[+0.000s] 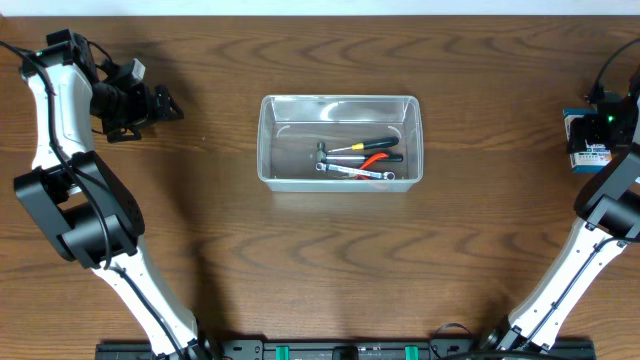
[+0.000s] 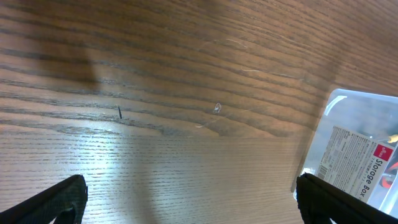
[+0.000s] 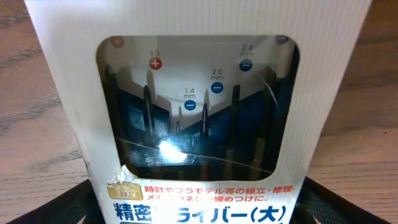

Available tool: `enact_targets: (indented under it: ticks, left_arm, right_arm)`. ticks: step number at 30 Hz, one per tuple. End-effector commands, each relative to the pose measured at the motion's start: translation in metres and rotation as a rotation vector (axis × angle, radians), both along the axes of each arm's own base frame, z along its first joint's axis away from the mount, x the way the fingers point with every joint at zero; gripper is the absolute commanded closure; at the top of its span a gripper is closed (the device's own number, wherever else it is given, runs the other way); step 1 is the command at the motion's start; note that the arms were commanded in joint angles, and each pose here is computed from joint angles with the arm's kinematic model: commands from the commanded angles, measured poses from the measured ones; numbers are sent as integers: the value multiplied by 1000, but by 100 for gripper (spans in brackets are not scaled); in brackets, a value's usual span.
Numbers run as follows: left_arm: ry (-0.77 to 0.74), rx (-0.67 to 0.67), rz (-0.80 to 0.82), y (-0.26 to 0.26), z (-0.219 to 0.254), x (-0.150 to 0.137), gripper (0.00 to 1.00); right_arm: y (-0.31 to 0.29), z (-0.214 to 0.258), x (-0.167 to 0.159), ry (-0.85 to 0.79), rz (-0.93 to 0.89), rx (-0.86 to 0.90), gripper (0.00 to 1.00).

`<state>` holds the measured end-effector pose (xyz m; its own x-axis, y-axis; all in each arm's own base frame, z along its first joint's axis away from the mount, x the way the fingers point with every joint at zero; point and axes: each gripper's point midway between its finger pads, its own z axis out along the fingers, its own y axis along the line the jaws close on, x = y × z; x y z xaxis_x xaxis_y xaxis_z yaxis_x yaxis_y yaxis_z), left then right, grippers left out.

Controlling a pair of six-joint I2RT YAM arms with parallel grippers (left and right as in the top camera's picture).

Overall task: Pack container
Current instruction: 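Lower and close the right gripper on the screwdriver set box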

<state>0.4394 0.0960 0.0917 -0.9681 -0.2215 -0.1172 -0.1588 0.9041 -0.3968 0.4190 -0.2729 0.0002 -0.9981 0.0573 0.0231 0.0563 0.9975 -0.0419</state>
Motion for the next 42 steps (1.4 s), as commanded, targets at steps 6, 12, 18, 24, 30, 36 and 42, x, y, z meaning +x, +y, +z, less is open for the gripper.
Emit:
enact_targets:
  ticks: [6,12,18,24,30,36,42]
  left_arm:
    - [-43,22,1,3,18,4,2]
    - [-43,22,1,3,18,4,2]
    - [-43,22,1,3,18,4,2]
    - [-43,22,1,3,18,4,2]
    - [-43,22,1,3,18,4,2]
    - [-43,22,1,3,18,4,2]
    - [-43,22,1,3,18,4,2]
  right_arm:
    - [-4,-18,-8,31,-10,18,20]
    - [-4,-18,-8,29,-10,18,21]
    - [-4,-18,-8,28,-10,17,22]
    - [-4,-18,-7,27,-17,16,23]
    - [-4,-18,-7,27,-28,17,25]
    - [-4,-16,-7,24,-41,15,29]
    - [-4,-7,-2,-3,-53,12,31]
